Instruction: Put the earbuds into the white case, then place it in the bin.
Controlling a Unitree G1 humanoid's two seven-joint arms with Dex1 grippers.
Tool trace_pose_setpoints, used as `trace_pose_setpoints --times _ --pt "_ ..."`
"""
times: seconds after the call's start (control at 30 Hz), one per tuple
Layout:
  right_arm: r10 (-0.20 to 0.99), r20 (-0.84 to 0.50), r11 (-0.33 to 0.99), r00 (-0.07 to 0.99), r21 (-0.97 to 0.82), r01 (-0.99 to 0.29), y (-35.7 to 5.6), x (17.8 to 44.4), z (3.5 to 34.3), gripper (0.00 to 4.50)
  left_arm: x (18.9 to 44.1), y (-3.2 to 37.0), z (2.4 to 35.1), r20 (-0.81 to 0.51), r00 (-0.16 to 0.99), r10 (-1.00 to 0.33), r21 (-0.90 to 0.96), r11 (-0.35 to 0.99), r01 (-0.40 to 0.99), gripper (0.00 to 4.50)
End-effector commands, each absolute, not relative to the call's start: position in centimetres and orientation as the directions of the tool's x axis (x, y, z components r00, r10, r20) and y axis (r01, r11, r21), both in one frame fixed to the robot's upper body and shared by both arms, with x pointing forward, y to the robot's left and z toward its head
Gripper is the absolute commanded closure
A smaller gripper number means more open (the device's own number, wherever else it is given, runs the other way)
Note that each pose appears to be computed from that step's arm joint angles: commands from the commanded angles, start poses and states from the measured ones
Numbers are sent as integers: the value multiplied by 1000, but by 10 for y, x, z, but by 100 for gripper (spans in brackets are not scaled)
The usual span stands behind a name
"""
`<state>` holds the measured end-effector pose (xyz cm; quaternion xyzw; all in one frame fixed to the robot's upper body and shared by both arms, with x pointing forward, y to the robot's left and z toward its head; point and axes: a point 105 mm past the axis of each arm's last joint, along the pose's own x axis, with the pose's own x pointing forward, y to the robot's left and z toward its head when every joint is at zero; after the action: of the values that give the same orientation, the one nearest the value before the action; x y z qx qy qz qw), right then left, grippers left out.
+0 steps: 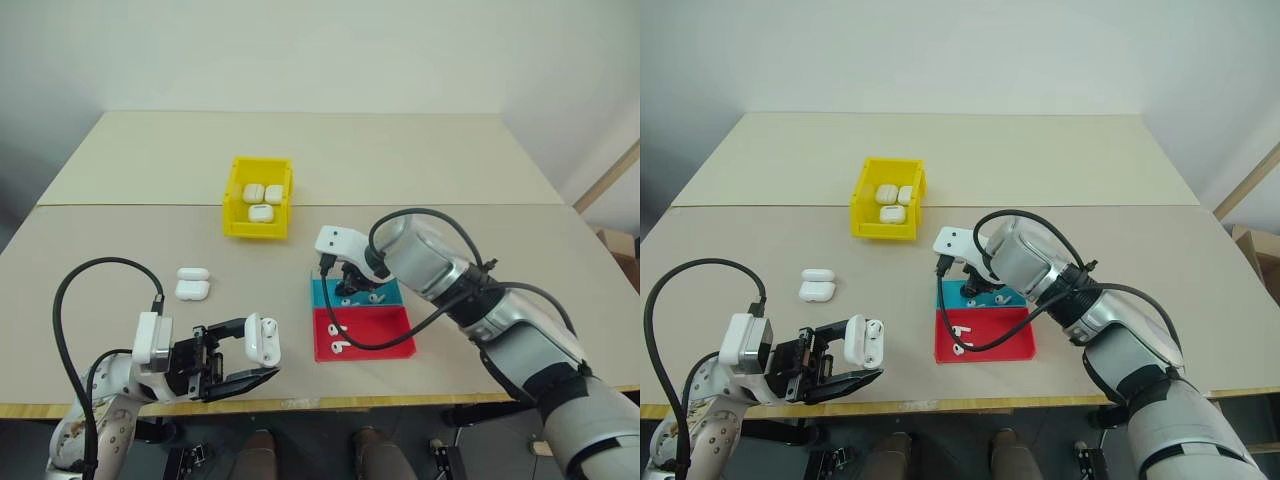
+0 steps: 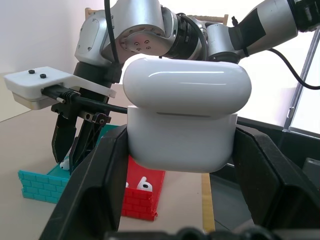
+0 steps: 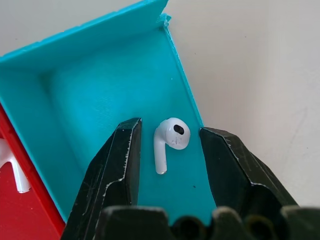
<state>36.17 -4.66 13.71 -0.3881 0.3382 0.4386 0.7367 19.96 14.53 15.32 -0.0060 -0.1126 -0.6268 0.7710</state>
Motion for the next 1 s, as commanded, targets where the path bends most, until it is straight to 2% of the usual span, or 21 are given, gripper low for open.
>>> trace_pose_setpoints --times 0.03,0.5,0.93,1.0 --pt "370 -836 316 406 -297 -901 -49 362 142 227 196 143 159 186 164 -969 174 197 965 170" --pt "396 -838 311 375 -262 -914 -43 356 143 227 197 143 159 184 162 -969 174 194 965 170" --pt "382 -835 313 395 -285 -906 -42 361 143 227 197 144 159 184 170 -968 173 202 964 170" --pt "381 -836 310 396 -288 -906 -42 361 142 263 197 144 159 183 169 -968 174 201 964 170"
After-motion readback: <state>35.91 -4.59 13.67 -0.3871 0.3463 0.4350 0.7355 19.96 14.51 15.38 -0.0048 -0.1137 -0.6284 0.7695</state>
